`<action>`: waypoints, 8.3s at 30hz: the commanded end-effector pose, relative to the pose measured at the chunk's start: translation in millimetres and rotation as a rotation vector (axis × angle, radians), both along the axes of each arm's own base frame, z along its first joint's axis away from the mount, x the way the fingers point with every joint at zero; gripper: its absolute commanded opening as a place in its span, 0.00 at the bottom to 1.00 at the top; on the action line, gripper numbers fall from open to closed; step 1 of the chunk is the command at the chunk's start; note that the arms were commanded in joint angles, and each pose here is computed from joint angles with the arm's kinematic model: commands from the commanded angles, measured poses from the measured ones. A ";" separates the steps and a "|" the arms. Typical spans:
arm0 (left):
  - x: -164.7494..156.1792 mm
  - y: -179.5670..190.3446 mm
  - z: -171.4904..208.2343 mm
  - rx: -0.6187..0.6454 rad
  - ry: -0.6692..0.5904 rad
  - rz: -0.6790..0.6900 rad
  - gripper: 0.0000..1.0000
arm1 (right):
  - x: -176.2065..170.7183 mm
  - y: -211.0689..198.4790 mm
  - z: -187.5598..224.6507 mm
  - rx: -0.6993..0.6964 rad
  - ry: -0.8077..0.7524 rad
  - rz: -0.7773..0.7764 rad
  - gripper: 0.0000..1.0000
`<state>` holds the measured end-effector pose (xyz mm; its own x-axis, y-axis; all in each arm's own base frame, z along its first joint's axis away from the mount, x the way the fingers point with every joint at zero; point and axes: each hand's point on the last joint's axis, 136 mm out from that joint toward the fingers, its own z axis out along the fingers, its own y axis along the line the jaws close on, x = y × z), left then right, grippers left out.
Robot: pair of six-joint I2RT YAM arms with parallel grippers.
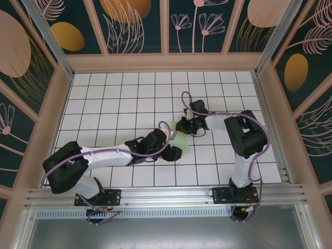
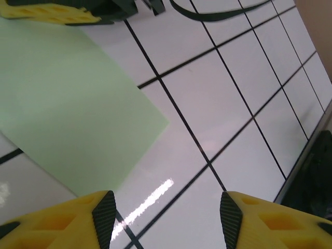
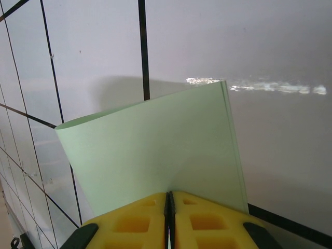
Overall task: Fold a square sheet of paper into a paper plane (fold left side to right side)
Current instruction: First fold the square sheet of paper in half at the center of the table, then hold the square sheet of paper at the center of the table, then first fold the square sheet of paper in half at the center of the table, then rotate the paper at the center of the table.
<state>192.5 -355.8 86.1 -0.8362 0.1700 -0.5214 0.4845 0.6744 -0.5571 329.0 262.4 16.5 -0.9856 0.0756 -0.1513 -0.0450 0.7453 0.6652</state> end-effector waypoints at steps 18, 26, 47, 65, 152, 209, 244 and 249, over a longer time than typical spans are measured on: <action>28.5 -29.4 -60.5 0.040 0.127 -0.002 0.55 | -11.7 -5.4 3.7 -0.036 0.019 -0.003 0.15; 21.7 -17.2 -76.8 0.078 0.164 0.020 0.54 | 6.5 -6.3 57.6 0.001 -0.087 -0.013 0.22; 25.7 -14.3 -69.0 0.081 0.151 0.048 0.53 | -116.5 -74.6 46.8 0.062 0.052 -0.090 0.10; 26.7 -14.8 -66.4 0.086 0.146 0.048 0.53 | -113.1 -47.9 13.5 0.038 0.114 -0.045 0.09; 155.4 50.9 -15.1 -0.013 -0.042 0.250 0.61 | -142.4 -100.9 -46.8 -0.301 0.214 -0.056 0.09; 196.2 60.5 25.2 -0.009 -0.133 0.315 0.65 | -86.6 -65.5 54.6 -0.058 -0.121 -0.050 0.31; 94.8 72.6 14.3 -0.063 -0.051 0.391 0.62 | -94.9 -69.5 2.4 -0.373 -0.036 -0.065 0.83; 94.1 74.0 14.9 -0.060 -0.059 0.388 0.62 | -101.7 -57.6 2.0 -0.385 -0.030 -0.043 0.83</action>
<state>287.0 -286.6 96.7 -0.8110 -0.1756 -0.5581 0.2343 0.7766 -0.5848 243.2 196.9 26.8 -0.9599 0.0601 -0.2739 -0.0392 0.9384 0.3434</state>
